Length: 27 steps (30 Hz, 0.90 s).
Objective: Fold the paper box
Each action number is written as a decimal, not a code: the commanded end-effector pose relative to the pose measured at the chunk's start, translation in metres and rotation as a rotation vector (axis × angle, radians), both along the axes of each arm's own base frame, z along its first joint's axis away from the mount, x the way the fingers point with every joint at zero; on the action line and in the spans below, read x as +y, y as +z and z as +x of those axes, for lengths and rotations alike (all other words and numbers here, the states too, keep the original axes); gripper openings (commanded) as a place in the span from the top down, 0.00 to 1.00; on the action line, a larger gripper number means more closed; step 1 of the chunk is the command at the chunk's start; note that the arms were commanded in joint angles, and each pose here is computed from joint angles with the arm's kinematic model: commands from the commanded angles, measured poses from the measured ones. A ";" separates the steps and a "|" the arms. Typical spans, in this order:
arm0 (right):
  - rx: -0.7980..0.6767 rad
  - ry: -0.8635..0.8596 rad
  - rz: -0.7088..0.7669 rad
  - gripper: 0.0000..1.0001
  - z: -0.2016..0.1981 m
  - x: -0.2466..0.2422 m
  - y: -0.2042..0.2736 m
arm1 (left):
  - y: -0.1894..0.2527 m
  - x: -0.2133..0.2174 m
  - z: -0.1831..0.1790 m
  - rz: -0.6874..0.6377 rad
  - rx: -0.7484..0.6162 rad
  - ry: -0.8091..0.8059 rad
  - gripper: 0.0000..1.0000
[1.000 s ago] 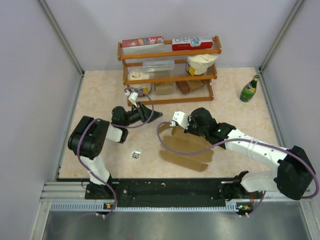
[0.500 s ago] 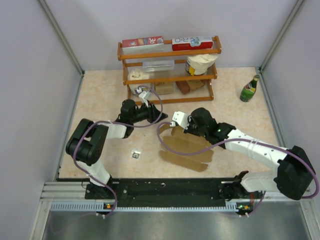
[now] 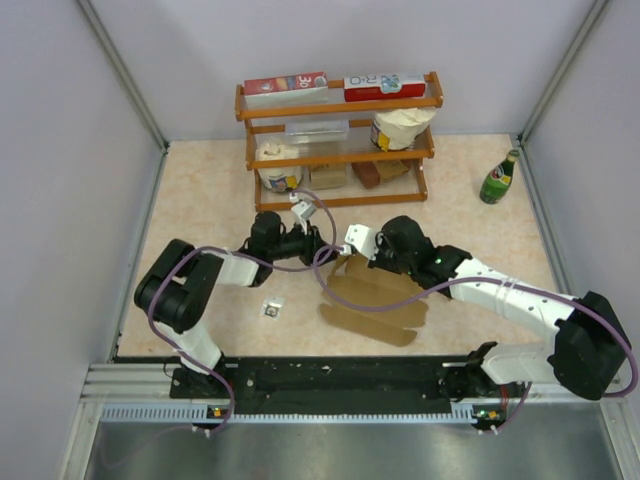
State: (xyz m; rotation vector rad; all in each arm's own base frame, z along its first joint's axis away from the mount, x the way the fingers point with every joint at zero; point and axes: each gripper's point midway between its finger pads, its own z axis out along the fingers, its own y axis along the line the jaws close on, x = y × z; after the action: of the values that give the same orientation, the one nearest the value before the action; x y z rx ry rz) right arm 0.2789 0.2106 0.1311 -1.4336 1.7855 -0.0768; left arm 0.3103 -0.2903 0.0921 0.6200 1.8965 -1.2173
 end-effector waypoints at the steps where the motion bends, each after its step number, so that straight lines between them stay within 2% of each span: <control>1: -0.018 0.031 0.012 1.00 0.002 0.009 0.008 | 0.009 -0.008 -0.018 -0.042 -0.085 -0.085 0.59; 7: -0.027 0.028 -0.003 1.00 0.003 0.006 0.008 | 0.007 -0.009 -0.030 -0.064 -0.100 -0.113 0.57; 11: -0.013 0.037 -0.002 1.00 0.001 0.008 0.005 | 0.008 -0.012 -0.034 -0.064 -0.123 -0.134 0.51; 14: -0.005 0.037 -0.006 1.00 0.001 0.008 0.002 | 0.005 -0.014 -0.035 -0.042 -0.148 -0.140 0.41; 15: 0.000 0.034 -0.012 1.00 0.001 0.007 -0.001 | 0.005 -0.015 -0.036 -0.037 -0.152 -0.144 0.35; 17: 0.005 0.038 -0.006 1.00 0.000 0.009 -0.001 | 0.004 -0.016 -0.037 -0.031 -0.167 -0.145 0.30; 27: 0.023 0.019 -0.011 1.00 0.001 0.009 -0.008 | 0.001 -0.017 -0.048 -0.024 -0.182 -0.153 0.21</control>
State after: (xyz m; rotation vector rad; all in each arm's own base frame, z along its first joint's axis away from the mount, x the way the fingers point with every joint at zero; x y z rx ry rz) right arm 0.2789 0.2110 0.1177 -1.4868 1.7993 -0.0874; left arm 0.2630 -0.3044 0.0773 0.8157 1.8017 -1.2594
